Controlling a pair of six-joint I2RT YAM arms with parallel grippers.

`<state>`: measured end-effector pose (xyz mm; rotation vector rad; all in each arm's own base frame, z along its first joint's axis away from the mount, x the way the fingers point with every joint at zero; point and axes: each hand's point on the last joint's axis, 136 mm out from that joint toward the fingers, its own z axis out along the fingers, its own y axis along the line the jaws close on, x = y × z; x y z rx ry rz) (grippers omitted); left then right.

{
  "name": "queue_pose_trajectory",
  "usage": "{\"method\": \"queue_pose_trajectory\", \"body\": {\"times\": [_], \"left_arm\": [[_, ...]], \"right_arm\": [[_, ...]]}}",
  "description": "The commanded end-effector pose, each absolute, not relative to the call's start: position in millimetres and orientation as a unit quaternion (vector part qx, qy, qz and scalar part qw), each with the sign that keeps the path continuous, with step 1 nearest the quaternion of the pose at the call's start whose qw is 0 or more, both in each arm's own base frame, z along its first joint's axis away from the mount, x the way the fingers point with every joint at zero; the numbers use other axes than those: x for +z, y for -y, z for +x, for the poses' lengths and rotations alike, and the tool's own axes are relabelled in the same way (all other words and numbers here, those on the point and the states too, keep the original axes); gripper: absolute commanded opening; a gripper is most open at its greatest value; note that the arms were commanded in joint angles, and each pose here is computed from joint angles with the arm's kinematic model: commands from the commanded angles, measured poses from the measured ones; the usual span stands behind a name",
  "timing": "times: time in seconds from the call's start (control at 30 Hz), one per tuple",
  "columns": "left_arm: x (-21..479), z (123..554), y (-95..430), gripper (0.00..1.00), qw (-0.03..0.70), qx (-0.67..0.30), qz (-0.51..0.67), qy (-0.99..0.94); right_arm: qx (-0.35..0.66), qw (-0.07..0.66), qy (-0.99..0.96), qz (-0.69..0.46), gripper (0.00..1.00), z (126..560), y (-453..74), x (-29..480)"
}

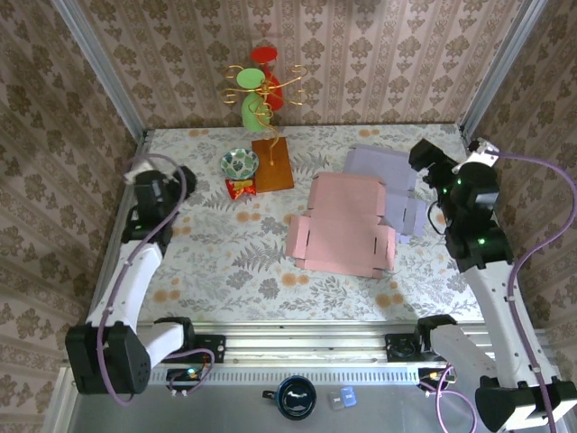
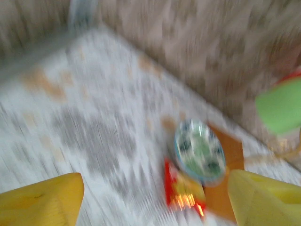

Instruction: Fold the paper box

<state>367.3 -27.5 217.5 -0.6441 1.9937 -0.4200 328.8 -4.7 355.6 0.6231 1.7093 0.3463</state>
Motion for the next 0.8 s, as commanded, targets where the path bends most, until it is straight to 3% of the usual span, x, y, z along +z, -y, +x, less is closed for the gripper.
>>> {"method": "queue_pose_trajectory", "body": {"times": [0.0,0.13,0.27,0.43,0.77], "left_arm": [[145,297,106,0.78,0.265,-0.236,-0.341,-0.87],[116,243,173,0.71,0.197,-0.28,-0.362,-0.867],[107,217,218,0.68,0.195,-0.314,-0.373,-0.851],[90,218,262,0.67,0.19,-0.361,-0.372,-0.834],[66,230,309,0.64,0.192,-0.399,-0.374,-0.815]], "right_arm": [[0.173,0.355,-0.86,0.322,0.99,291,-38,253],[0.22,0.275,-0.89,0.288,0.87,273,-78,225],[0.28,0.218,-0.889,0.288,0.81,260,-106,186],[0.282,0.193,-0.896,0.282,0.74,259,-108,150],[0.255,0.179,-0.903,0.297,0.66,314,-72,113]]}}
